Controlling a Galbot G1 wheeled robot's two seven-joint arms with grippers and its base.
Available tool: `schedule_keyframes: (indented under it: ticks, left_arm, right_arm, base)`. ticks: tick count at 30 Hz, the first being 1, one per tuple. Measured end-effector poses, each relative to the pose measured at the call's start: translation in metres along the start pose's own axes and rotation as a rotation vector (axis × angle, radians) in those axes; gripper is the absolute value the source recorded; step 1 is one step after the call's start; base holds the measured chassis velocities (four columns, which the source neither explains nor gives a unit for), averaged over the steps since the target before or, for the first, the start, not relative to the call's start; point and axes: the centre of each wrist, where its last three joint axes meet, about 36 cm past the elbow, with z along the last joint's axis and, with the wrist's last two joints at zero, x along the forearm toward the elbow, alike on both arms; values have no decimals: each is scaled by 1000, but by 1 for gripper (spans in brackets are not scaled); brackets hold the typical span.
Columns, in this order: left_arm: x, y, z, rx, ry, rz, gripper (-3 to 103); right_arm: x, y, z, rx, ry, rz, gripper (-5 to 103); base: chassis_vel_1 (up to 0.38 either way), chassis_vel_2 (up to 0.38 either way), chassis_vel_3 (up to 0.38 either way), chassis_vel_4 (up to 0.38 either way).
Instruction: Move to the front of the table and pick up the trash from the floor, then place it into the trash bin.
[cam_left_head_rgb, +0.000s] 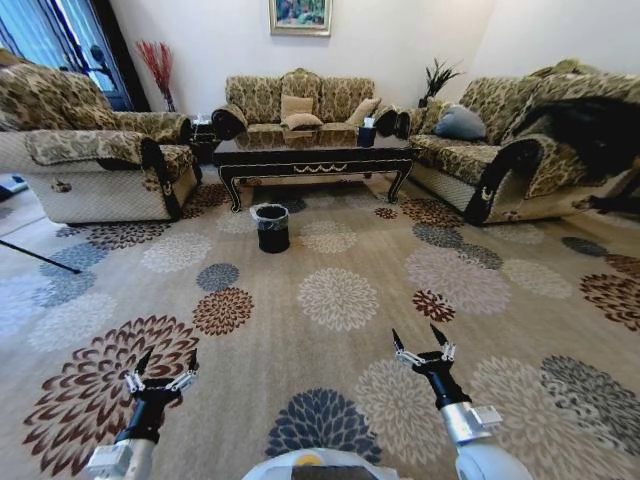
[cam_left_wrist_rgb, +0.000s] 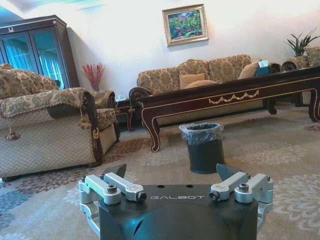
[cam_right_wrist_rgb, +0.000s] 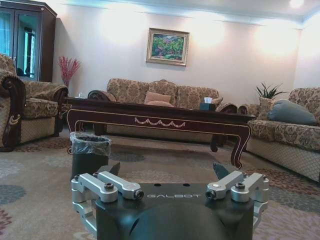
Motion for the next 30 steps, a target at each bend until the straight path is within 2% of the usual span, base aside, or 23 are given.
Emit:
schedule_keyframes:
  ticks: [30]
  left_arm:
    - [0, 0, 0, 0, 0, 0, 100]
  right_arm:
    - [0, 0, 0, 0, 0, 0, 100]
  base:
    - [0, 0, 0, 0]
